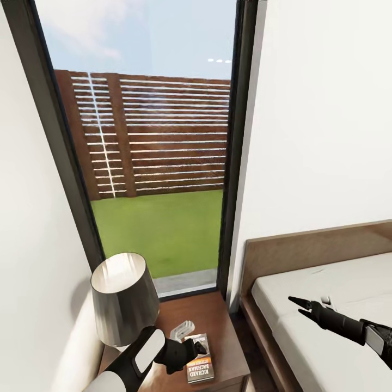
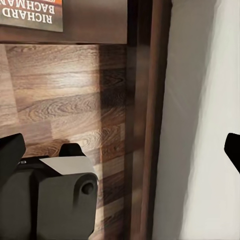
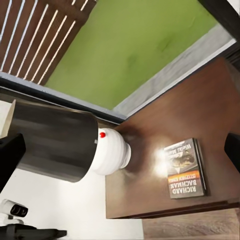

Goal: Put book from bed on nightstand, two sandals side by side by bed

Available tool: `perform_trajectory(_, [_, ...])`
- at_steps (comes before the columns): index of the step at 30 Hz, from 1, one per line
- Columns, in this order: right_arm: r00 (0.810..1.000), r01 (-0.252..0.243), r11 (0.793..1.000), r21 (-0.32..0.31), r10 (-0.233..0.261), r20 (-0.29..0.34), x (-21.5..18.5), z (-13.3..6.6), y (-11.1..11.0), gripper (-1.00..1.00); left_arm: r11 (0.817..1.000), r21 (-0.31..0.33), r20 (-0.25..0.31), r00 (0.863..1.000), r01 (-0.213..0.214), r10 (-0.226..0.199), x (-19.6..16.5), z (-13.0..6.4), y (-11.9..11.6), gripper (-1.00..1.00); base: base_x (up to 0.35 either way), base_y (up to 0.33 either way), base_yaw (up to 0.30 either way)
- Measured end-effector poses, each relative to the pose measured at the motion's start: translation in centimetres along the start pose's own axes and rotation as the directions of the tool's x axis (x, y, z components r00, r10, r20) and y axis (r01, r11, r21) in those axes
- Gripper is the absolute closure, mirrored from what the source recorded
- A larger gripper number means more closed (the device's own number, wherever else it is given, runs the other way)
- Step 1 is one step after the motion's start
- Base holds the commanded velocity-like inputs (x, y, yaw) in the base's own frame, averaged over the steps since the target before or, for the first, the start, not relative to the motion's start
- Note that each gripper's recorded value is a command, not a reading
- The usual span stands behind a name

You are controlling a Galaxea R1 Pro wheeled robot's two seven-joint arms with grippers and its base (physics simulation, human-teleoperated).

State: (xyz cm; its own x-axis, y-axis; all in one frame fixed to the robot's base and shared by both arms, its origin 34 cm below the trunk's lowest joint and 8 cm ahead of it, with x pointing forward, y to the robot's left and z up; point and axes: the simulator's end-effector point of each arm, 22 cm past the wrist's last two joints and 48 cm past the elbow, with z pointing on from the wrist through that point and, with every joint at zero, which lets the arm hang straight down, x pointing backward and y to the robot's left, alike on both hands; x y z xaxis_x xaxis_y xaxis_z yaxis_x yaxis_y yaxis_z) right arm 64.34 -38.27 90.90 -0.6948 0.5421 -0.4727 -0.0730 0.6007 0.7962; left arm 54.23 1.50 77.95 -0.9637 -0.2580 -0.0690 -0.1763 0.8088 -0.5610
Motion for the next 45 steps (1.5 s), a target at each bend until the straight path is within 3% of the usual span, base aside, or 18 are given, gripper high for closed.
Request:
perform_trajectory(20, [0.999,0.041,0.999,-0.005,-0.041,-0.024,1.7,-0.1,1.4,-1.0,1.0,-0.015,-0.017,1.0,0.004,-0.004,1.2,-1.3,-0.2,-1.0,0.0,0.0,0.0])
perform_trajectory(28, [0.994,0.082,0.997,-0.008,-0.082,-0.077,3.5,0.5,2.2,-1.0,0.998,-0.046,-0.043,0.998,-0.049,0.047,2.6,-1.4,0.0,-1.0,0.0,0.0,0.0])
perform_trajectory(38, [0.976,0.127,0.992,-0.018,-0.128,-0.174,8.1,1.1,2.6,-1.0,0.995,-0.066,-0.064,0.996,-0.071,0.067,3.9,-1.8,0.4,-1.0,0.0,0.0,0.0])
perform_trajectory(45, [0.971,0.124,0.992,-0.016,-0.125,-0.203,10.7,0.7,2.3,-1.0,0.989,-0.092,-0.085,0.99,-0.119,0.111,5.0,-2.1,1.0,-1.0,0.0,0.0,0.0])
